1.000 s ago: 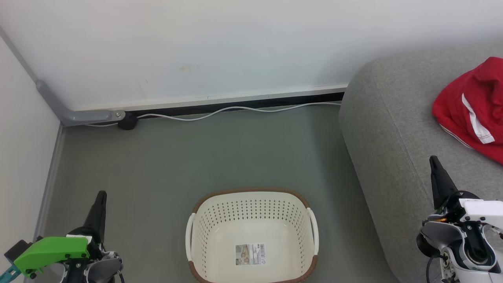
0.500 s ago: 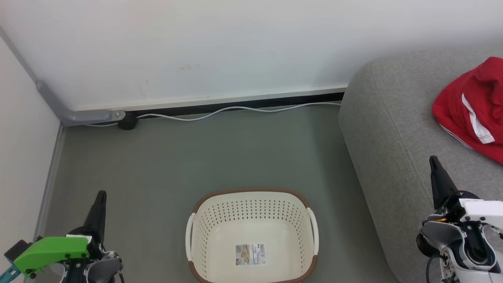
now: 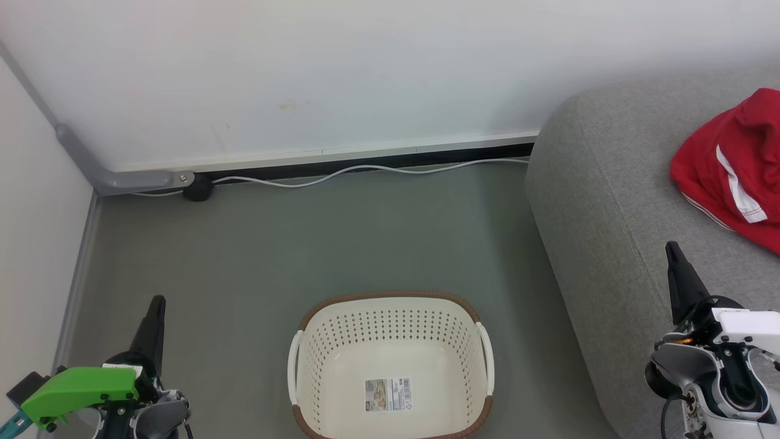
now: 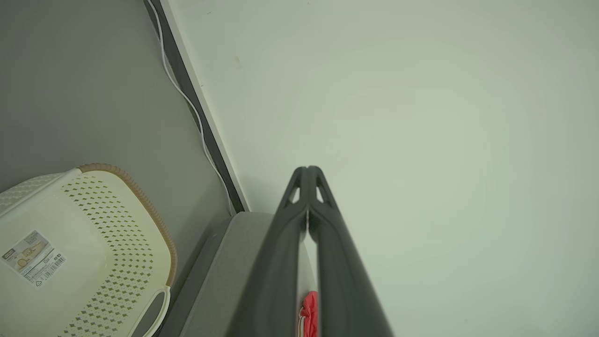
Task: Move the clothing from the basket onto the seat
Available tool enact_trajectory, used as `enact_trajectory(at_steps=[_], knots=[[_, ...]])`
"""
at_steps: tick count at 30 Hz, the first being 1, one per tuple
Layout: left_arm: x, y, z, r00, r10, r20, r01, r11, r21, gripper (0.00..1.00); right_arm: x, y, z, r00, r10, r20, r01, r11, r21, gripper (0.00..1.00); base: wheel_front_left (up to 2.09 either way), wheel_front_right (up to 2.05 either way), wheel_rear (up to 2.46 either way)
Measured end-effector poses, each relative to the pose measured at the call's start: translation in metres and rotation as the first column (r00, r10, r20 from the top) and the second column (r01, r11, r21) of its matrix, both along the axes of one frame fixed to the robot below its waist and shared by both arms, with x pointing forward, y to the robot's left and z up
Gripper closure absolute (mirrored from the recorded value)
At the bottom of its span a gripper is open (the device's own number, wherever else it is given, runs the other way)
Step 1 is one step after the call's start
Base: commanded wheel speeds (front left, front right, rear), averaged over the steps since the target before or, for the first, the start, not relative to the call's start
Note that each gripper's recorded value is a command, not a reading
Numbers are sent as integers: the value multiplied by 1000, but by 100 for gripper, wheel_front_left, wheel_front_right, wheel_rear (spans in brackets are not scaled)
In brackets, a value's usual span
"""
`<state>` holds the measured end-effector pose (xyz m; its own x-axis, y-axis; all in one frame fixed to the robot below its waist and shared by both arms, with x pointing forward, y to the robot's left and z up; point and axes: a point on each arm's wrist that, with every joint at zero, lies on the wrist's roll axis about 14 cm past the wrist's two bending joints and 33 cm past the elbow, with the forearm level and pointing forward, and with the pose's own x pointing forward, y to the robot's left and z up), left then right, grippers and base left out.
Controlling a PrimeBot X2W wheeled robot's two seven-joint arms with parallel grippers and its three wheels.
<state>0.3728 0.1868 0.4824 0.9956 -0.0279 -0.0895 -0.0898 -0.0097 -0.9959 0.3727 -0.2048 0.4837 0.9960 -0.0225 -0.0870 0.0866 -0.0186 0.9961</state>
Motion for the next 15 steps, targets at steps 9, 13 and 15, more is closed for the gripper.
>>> enact_trajectory(at_steps=[9,13,15], knots=[[0,0,0,1000,0,0,0,1000,0,100,0,0,0,1000,0,0,0,1000,0,100,0,0,0],[0,0,0,1000,0,1,0,1000,0,100,0,0,0,1000,0,0,0,1000,0,100,0,0,0],[0,0,0,1000,0,1,0,1000,0,100,0,0,0,1000,0,0,0,1000,0,100,0,0,0]])
